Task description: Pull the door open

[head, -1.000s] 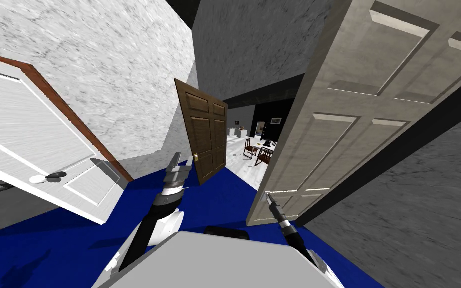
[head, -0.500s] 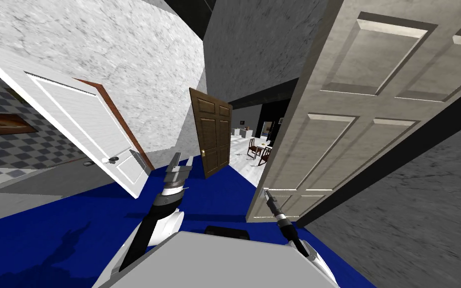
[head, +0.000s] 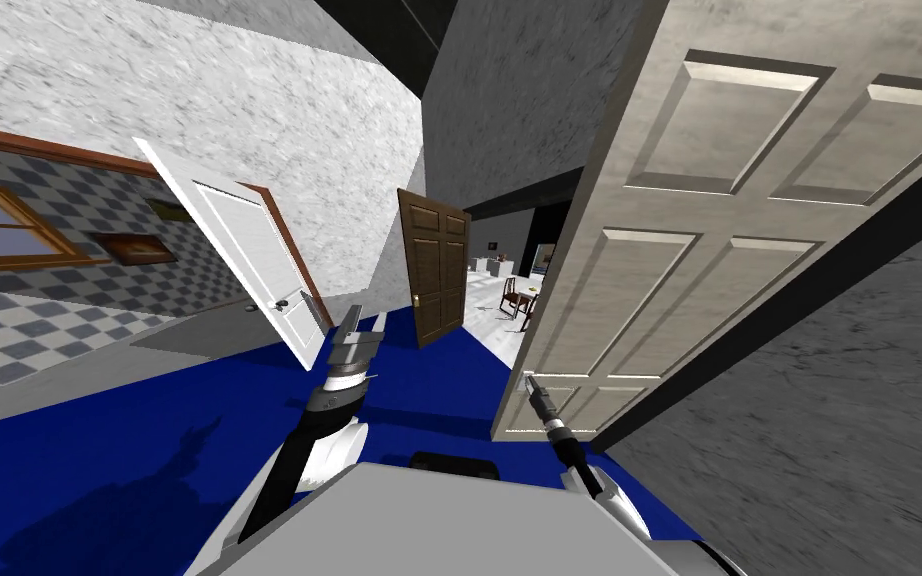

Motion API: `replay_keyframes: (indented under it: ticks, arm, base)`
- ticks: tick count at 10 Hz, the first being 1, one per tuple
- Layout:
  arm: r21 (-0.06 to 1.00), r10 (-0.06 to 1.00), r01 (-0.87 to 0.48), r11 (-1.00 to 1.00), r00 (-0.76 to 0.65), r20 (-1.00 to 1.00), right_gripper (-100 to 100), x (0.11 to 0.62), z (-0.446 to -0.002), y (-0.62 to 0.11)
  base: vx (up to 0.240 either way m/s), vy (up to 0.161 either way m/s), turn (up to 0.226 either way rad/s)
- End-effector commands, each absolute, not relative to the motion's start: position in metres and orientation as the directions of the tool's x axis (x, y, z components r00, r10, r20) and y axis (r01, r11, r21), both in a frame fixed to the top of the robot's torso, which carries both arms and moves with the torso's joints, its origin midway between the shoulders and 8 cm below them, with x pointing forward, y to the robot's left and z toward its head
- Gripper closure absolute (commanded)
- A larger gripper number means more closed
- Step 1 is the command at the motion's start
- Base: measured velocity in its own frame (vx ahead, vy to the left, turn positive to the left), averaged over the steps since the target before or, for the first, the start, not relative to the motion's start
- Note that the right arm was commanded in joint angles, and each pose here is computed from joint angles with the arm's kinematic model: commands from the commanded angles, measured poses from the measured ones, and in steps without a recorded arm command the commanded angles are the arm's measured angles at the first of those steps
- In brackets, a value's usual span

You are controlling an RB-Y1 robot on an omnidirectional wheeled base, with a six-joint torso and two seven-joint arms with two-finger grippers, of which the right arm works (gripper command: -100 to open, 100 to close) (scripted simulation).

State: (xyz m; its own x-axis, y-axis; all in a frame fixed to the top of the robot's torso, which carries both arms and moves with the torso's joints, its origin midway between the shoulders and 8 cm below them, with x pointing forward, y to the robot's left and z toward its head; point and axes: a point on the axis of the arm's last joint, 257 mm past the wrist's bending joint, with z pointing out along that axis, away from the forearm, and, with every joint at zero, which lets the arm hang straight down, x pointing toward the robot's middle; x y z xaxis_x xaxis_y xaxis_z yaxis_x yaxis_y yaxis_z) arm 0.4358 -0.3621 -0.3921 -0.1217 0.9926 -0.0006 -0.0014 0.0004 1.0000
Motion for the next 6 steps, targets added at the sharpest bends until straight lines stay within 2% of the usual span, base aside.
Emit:
replay_keyframes:
  ticks: [1,6]
  arm:
    - [1.0,0.993,-0.001,0.0,-0.122,-0.001,100,0.4358,-0.3921,-0.3621]
    - [1.0,0.991,0.003,0.0,-0.131,0.001,100,0.4339,-0.3934,-0.3596]
  base:
    - [-0.076,-0.024,0.03]
    - [-0.157,-0.073,0.128]
